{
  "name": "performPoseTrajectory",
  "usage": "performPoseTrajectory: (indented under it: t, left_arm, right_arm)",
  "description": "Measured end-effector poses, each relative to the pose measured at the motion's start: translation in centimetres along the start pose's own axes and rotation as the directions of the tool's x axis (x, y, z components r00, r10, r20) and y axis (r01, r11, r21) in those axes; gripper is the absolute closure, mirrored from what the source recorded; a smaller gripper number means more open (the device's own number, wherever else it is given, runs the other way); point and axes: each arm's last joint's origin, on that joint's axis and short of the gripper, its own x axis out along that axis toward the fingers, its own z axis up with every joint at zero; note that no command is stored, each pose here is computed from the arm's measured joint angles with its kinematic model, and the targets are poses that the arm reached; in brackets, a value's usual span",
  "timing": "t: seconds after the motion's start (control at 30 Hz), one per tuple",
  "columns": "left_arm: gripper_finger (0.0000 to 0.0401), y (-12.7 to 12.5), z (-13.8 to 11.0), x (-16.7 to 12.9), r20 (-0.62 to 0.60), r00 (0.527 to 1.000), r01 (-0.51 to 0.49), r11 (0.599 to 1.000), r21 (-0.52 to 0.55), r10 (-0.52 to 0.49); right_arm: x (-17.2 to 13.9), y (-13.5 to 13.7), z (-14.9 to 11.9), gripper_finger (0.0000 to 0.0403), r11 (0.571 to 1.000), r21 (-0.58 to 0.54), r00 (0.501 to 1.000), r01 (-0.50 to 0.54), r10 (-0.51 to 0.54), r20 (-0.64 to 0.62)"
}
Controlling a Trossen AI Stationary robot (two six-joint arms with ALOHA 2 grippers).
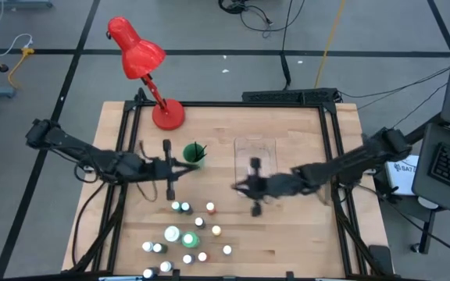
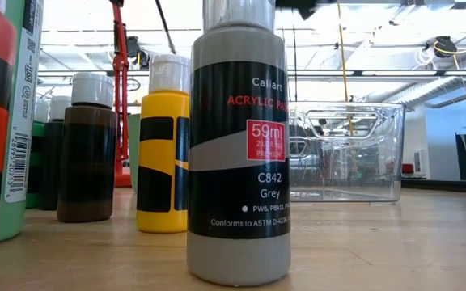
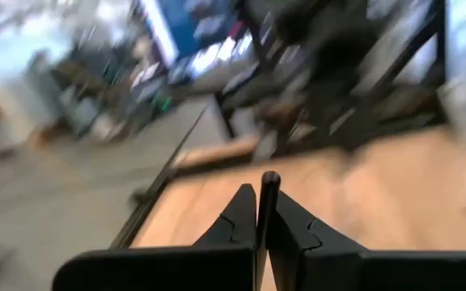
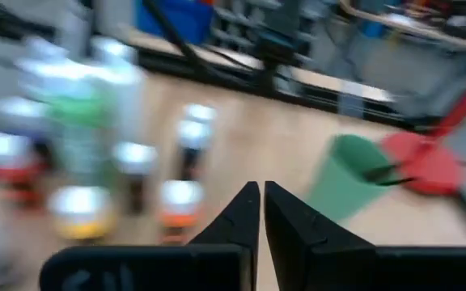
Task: Pick & Place Paint Supplies
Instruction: Put the silver paintbrush into the green cup
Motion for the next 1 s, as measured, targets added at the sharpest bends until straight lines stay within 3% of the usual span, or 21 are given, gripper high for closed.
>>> performPoseTrajectory:
  t: [0.2, 0.33, 0.43, 0.57, 0.67, 0.83, 1.0]
  left_arm:
    - [0.0399, 1.8, 0.9, 1.2, -0.202, 0.975, -0.092, 0.996, 0.009, 0.092]
    - [0.0400, 2.8, -2.5, 2.9, -0.336, 0.927, -0.164, 0.986, 0.034, 0.166]
    - [0.0400, 3.6, -5.0, 4.2, -0.381, 0.905, -0.197, 0.980, 0.024, 0.191]
    - [0.0400, 5.1, -6.6, 5.6, -0.401, 0.903, -0.200, 0.977, -0.072, 0.155]
    - [0.0400, 6.0, -8.1, 6.5, -0.461, 0.873, -0.236, 0.966, -0.108, 0.161]
    - [0.0400, 6.9, -9.5, 6.9, -0.524, 0.835, -0.287, 0.946, -0.152, 0.169]
    - [0.0395, 6.9, -9.7, 7.1, -0.530, 0.833, -0.303, 0.933, -0.194, 0.161]
  right_arm:
    - [-5.4, 3.5, -4.5, 0.0396, 0.982, 0.049, 0.980, -0.180, 0.175, 0.092]
    - [-6.6, 6.0, -9.5, 0.0401, 0.959, -0.014, 0.943, -0.284, 0.282, 0.177]
    - [-6.5, 6.4, -11.9, 0.0402, 0.970, -0.075, 0.931, -0.231, 0.243, 0.274]
    - [-5.7, 5.5, -12.5, 0.0401, 0.981, -0.110, 0.917, -0.162, 0.191, 0.351]
    - [-5.3, 4.8, -12.5, 0.0402, 0.982, -0.156, 0.925, -0.110, 0.159, 0.346]
    - [-4.9, 4.3, -12.7, 0.0399, 0.989, -0.112, 0.935, -0.101, 0.133, 0.328]
    - [-4.7, 4.5, -13.5, 0.0399, 0.978, -0.180, 0.957, -0.107, 0.150, 0.247]
